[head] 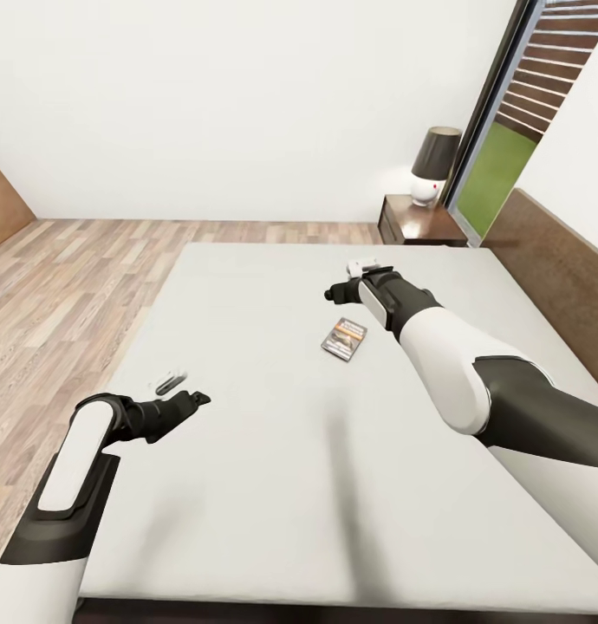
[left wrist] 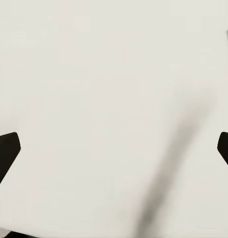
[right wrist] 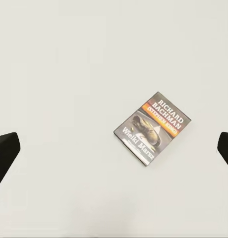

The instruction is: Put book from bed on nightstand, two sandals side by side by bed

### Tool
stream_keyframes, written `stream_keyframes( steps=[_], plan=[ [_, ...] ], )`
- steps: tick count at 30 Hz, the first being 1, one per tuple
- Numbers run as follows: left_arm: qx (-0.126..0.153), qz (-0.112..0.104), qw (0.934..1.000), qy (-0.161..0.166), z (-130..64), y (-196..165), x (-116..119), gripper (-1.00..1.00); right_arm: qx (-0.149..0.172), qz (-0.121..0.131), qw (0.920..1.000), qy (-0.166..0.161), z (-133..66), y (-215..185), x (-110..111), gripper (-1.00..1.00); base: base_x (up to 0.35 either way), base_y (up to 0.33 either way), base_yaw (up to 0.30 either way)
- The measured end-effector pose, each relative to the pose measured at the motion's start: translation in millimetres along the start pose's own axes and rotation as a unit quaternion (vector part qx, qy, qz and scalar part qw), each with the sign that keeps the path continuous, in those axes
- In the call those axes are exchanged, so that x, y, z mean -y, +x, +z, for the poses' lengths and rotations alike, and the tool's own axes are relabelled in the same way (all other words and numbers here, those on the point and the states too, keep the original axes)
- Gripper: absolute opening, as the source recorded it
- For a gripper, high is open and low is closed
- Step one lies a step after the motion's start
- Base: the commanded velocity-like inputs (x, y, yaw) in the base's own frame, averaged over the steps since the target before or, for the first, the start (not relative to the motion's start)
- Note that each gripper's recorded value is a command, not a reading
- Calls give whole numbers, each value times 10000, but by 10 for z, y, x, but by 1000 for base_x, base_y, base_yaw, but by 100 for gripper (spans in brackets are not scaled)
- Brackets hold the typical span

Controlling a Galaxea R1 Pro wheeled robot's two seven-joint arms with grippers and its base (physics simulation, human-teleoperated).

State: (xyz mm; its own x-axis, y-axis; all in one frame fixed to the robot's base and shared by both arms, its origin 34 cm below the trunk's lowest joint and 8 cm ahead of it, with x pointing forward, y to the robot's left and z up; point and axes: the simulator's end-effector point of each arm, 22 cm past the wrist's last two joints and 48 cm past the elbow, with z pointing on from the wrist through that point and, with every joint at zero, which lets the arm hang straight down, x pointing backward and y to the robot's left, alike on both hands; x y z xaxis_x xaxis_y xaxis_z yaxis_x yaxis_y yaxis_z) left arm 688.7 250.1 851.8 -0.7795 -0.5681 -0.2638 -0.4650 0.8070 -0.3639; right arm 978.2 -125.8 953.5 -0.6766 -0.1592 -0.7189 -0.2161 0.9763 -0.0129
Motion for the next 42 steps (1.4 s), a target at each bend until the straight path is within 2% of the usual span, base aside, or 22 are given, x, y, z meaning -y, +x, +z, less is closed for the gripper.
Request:
stream_keyframes(
  steps=[3, 4, 7, 17, 42],
  plan=[
    [-17, -3, 10000, 13, 14, 8, -1, 100, -178, 21, 9998, -4, 15, 85, 0, 100, 0, 0, 0],
    [-33, -2, 10000, 81, 19, 10, 47, 100, -655, 67, 9978, -3, -17, 246, 7, 100, 0, 0, 0],
    [-31, 9, 9999, 99, 31, -6, 76, 100, -777, 86, 9969, 3, -13, 286, 15, 100, 0, 0, 0],
    [-82, 85, 9999, 112, 77, 8, 112, 100, -842, 111, 9959, 317, 1, 256, 185, 100, 0, 0, 0],
    [-246, 60, 9997, 45, 250, 111, 25, 100, -941, 115, 9949, 351, 224, 479, 205, 100, 0, 0, 0]
  ],
)
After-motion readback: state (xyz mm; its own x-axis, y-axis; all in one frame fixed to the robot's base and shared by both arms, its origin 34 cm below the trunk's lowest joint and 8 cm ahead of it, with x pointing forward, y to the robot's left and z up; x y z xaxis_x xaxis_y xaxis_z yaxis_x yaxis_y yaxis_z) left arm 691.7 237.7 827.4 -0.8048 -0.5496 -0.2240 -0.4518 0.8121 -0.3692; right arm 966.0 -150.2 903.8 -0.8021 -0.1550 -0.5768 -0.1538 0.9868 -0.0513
